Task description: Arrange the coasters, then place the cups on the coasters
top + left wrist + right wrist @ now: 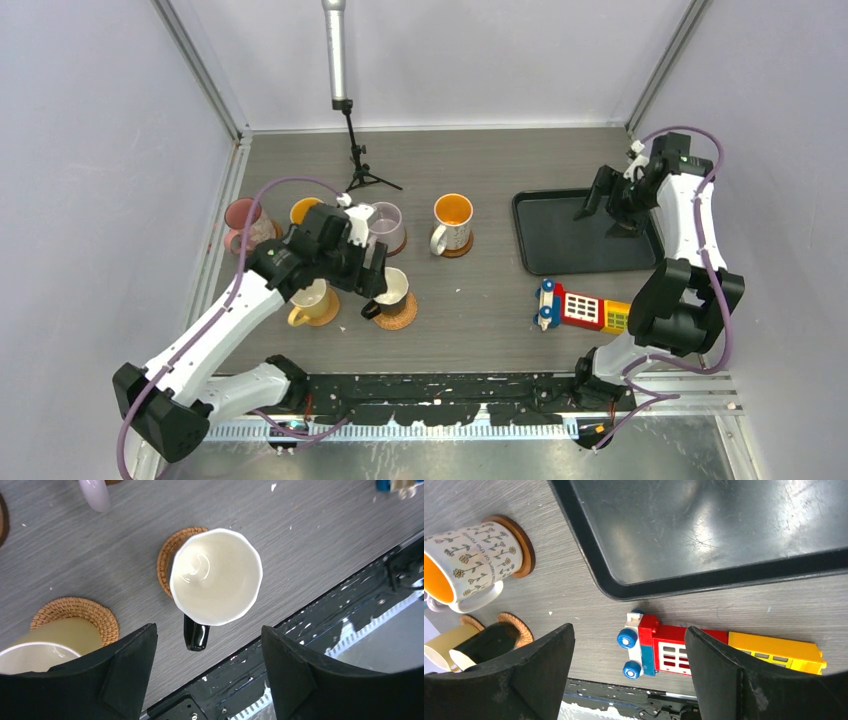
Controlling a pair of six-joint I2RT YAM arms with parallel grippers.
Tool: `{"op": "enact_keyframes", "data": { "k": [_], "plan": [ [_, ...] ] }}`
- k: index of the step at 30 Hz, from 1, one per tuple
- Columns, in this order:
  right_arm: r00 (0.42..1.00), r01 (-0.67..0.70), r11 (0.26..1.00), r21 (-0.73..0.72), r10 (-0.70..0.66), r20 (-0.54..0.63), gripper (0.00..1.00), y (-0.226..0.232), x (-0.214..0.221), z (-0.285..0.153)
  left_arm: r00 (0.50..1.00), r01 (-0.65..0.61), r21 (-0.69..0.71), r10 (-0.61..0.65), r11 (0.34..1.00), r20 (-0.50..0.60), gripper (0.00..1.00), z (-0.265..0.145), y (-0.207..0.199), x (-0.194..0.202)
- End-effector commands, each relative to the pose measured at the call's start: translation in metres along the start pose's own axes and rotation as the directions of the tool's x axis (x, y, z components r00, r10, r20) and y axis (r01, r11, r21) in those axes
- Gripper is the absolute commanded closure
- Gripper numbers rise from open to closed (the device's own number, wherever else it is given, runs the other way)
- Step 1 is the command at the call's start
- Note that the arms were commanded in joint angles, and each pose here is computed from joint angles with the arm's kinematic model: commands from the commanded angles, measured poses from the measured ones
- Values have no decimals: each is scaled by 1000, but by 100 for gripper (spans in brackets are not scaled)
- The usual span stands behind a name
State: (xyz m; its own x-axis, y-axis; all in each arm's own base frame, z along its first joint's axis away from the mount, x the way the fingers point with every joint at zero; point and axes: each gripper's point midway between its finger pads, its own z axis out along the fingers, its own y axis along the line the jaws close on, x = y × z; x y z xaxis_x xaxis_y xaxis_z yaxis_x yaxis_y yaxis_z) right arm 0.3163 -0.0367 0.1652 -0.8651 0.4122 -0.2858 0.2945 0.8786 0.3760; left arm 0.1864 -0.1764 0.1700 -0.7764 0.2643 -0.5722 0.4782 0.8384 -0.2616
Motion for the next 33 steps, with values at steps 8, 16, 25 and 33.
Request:
{"op": "enact_keyframes", "data": {
  "k": [8,16,25,33],
  "plan": [
    [963,259,965,-39,-254,94,15,57,-24,-24,969,158,9,-156,987,191,6,-44,34,-87],
    [937,340,939,-56,-333,108,15,84,-32,-22,965,168,-131,-136,977,224,0,-88,99,-153],
    [924,362,932,-18,-356,138,15,86,-49,-18,956,269,-223,-232,937,179,0,-103,158,-157],
    [921,355,935,14,-353,165,15,84,-62,-17,908,416,-312,-370,854,196,0,-103,232,-144]
  ]
}}
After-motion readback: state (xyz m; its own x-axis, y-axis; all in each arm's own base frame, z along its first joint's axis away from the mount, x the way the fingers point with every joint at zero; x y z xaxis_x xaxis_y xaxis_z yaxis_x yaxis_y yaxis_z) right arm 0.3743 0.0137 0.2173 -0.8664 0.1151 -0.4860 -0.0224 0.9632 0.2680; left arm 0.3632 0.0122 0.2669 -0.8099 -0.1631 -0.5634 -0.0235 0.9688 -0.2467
